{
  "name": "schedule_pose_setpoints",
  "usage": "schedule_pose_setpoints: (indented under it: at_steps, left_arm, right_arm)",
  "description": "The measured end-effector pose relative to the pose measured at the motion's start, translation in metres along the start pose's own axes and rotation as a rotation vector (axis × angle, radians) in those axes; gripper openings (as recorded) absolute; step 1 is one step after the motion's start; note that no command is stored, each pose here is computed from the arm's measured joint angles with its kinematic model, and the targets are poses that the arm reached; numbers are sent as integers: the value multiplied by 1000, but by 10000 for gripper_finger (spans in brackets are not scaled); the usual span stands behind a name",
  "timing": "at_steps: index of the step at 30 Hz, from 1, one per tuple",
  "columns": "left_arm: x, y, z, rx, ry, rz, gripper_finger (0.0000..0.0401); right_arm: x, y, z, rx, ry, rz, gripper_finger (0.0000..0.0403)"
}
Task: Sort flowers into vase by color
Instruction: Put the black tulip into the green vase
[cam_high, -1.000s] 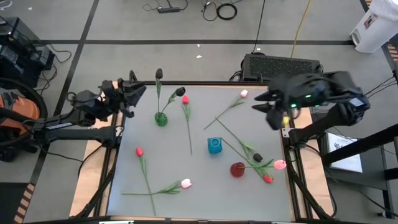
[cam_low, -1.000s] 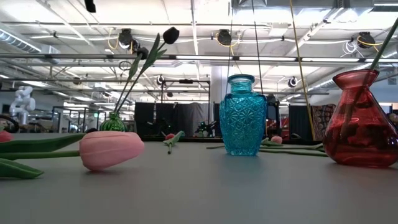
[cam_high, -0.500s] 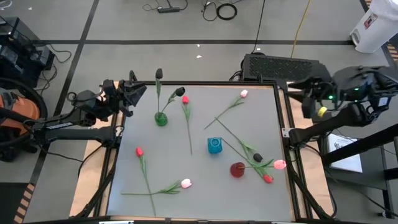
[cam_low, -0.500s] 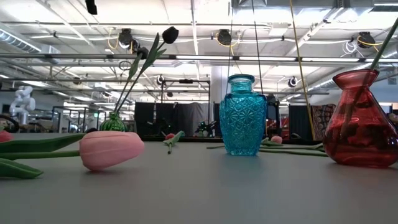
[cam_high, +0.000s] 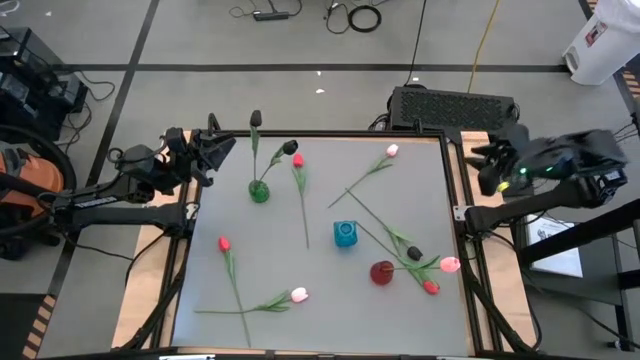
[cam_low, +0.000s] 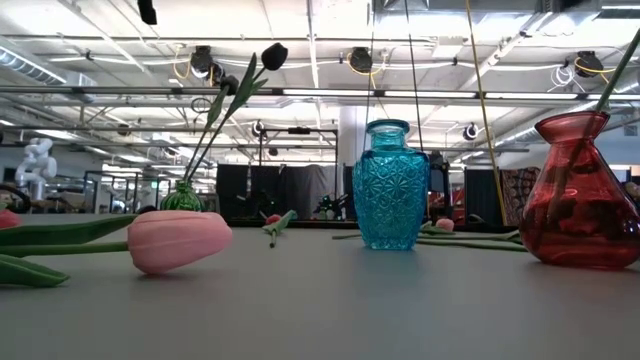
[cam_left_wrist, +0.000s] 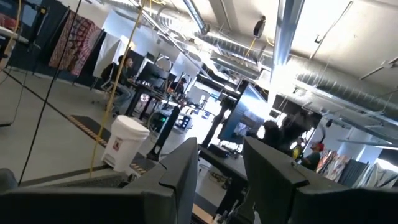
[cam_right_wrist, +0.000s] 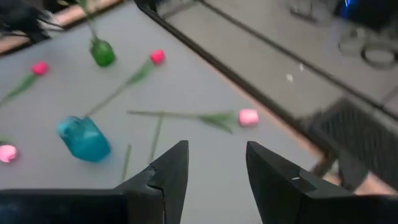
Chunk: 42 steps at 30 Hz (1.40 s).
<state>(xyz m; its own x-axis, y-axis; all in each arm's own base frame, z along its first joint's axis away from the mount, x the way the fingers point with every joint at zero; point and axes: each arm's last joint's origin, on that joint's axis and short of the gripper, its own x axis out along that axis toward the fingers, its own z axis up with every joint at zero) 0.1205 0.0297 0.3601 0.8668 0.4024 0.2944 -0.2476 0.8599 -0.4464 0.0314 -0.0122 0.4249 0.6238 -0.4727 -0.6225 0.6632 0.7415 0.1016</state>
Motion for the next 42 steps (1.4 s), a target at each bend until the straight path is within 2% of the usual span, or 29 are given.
schedule_pose_setpoints:
  at_steps: [5, 14, 21, 28, 32, 38, 42]
  left_arm:
    - [0, 0, 0, 0, -1, 2, 135]
    - [0, 0, 0, 1, -1, 6, 135]
    - [2, 1, -2, 10, 11, 14, 135]
    - [2, 3, -8, 18, 62, 36, 135]
    - [2, 4, -9, 22, 76, 42, 135]
    - [2, 4, -9, 22, 75, 42, 135]
    - [2, 4, -9, 22, 75, 41, 135]
  right_arm:
    - [32, 1, -32, 100, 67, -50, 153]
    - [104, 30, -80, 149, 273, 41, 153]
    - [144, 37, -117, 283, 419, -47, 153]
    - [164, 50, -125, 400, 462, -4, 153]
    - [171, 56, -125, 451, 473, -30, 158]
    - [182, 65, -129, 469, 573, -70, 194]
    - [192, 75, -129, 473, 604, -33, 218]
